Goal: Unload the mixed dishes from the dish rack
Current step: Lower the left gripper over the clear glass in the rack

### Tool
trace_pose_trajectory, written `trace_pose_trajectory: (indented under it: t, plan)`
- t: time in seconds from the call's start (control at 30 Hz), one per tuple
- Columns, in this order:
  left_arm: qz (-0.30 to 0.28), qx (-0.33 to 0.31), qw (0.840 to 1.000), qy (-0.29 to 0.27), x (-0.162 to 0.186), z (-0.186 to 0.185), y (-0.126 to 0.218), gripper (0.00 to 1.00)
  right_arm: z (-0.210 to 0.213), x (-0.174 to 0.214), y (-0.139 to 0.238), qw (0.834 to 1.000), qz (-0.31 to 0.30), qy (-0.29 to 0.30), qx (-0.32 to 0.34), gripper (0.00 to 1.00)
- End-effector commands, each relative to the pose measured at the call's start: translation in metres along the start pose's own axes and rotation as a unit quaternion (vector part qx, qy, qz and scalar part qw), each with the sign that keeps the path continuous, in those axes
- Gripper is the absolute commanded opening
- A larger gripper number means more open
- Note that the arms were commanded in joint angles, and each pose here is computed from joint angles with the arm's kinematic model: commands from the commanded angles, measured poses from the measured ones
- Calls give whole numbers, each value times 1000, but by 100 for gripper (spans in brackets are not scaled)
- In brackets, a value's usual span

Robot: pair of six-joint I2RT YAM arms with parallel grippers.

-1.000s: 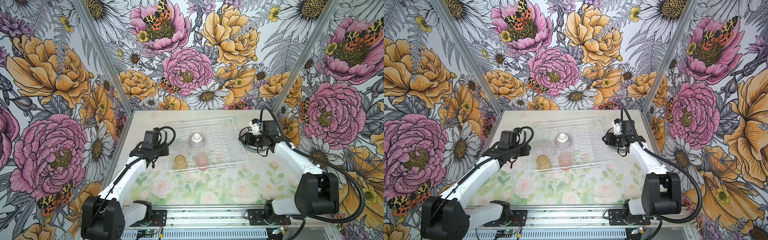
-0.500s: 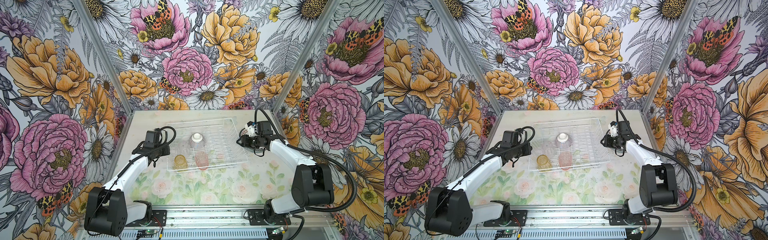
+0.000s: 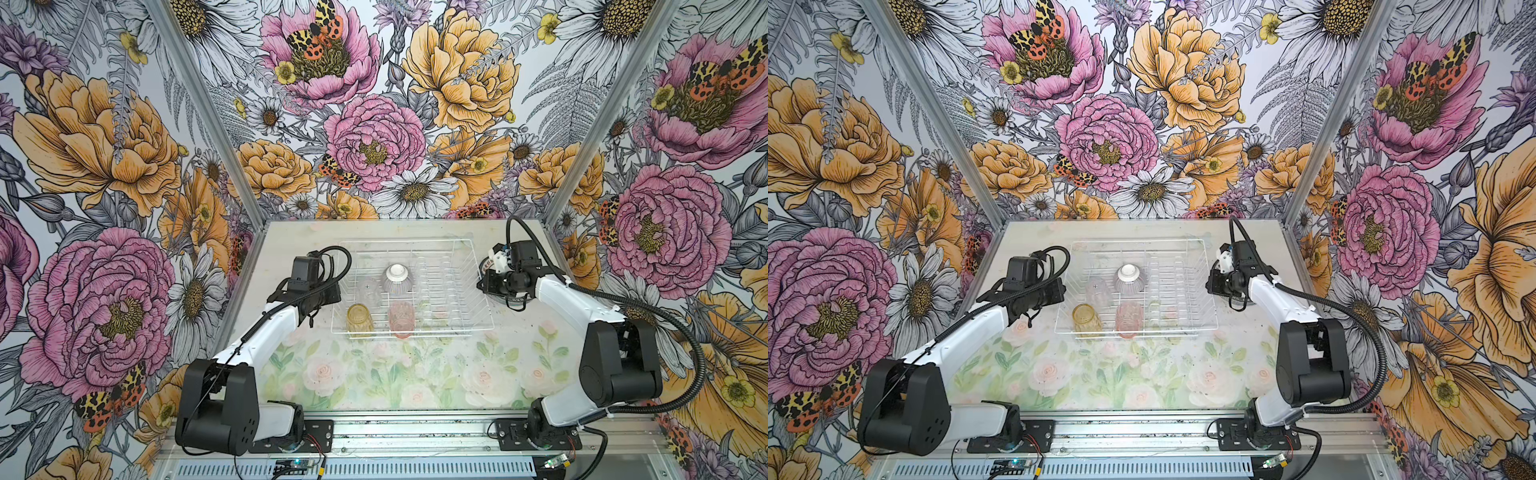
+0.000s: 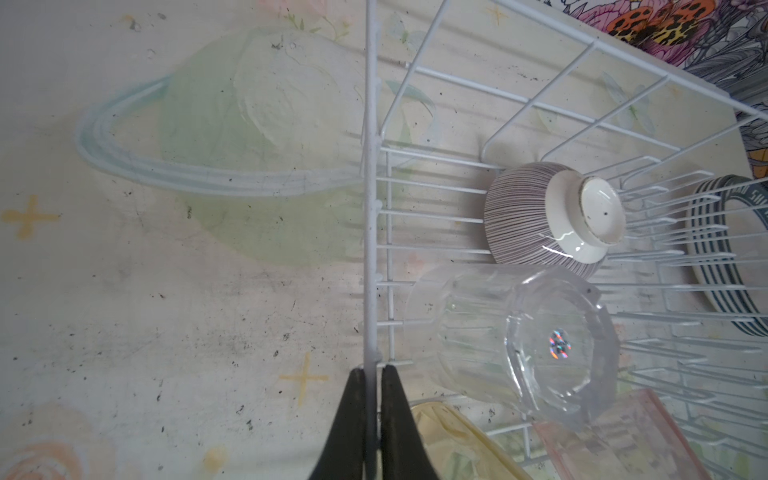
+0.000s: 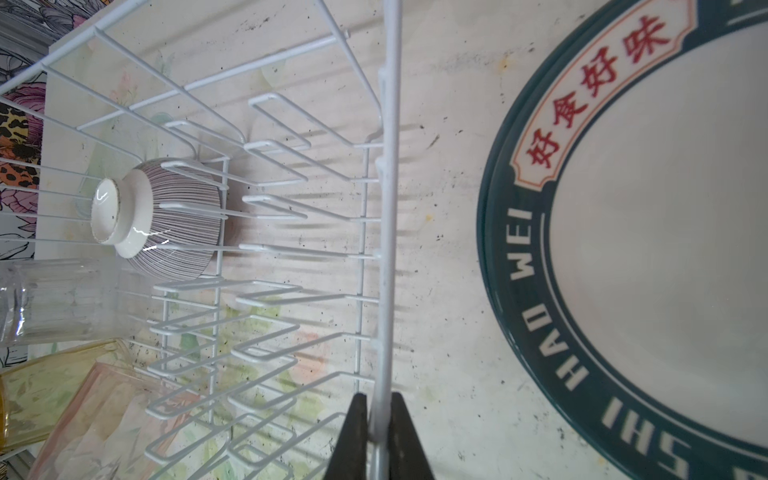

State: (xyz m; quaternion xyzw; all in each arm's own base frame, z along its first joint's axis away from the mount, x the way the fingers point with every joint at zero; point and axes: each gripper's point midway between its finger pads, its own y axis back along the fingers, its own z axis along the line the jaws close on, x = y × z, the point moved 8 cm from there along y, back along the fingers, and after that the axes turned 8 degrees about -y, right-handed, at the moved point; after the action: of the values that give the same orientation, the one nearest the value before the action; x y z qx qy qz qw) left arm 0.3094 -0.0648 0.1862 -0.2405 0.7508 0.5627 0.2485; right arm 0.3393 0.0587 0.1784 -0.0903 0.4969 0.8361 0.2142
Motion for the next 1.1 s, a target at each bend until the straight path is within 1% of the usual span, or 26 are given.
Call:
trace_pose_trajectory:
  t: [0.0,0.1,0.3,0.33,0.37,0.4,0.43,0.47,0.53,0.63,0.7,0.77,0.8,0.83,0.93,1.03,1.07]
  plan:
    - [18,20,999,-20,0,-2,-10,1,11,-18,0,999,-28,34,-3,2]
    - [14,24,999,-23,-5,-3,-13,1,11,-22,-3,999,-28,34,2,0]
    - [14,27,999,-29,-12,-5,-18,1,13,-30,-8,999,-29,35,2,0]
    - [12,26,999,-29,-13,-5,-18,1,14,-31,-7,999,-30,36,1,2]
    - [9,24,999,-30,-14,-5,-16,1,14,-31,-6,999,-32,36,0,6]
    - [3,22,999,-32,-15,-6,-13,6,15,-31,-3,999,-36,37,2,12]
    - [-5,16,999,-36,-16,-7,-8,13,15,-31,0,998,-42,38,6,22]
    - [-13,9,999,-40,-18,-8,-3,16,16,-32,3,998,-48,41,10,30]
    - [-33,-9,998,-56,-22,-12,11,22,18,-33,14,997,-66,45,18,45]
    - [-65,-27,994,-86,-29,-23,36,30,21,-36,30,994,-95,48,28,60]
    - [-80,-22,990,-110,-31,-34,49,37,23,-37,41,992,-114,48,35,67]
    - [-81,-11,987,-136,-33,-45,55,42,27,-38,51,989,-131,50,34,71]
    - [-79,-8,986,-147,-34,-50,56,54,29,-37,56,988,-139,52,32,72]
    - [-73,-2,985,-159,-35,-55,55,58,31,-37,60,988,-145,53,30,72]
    - [-62,10,981,-183,-39,-67,49,61,34,-36,67,986,-154,54,22,72]
    - [-48,24,980,-193,-46,-76,38,61,35,-33,70,986,-156,54,19,72]
    - [-43,25,979,-196,-49,-78,35,63,34,-32,70,986,-157,54,19,72]
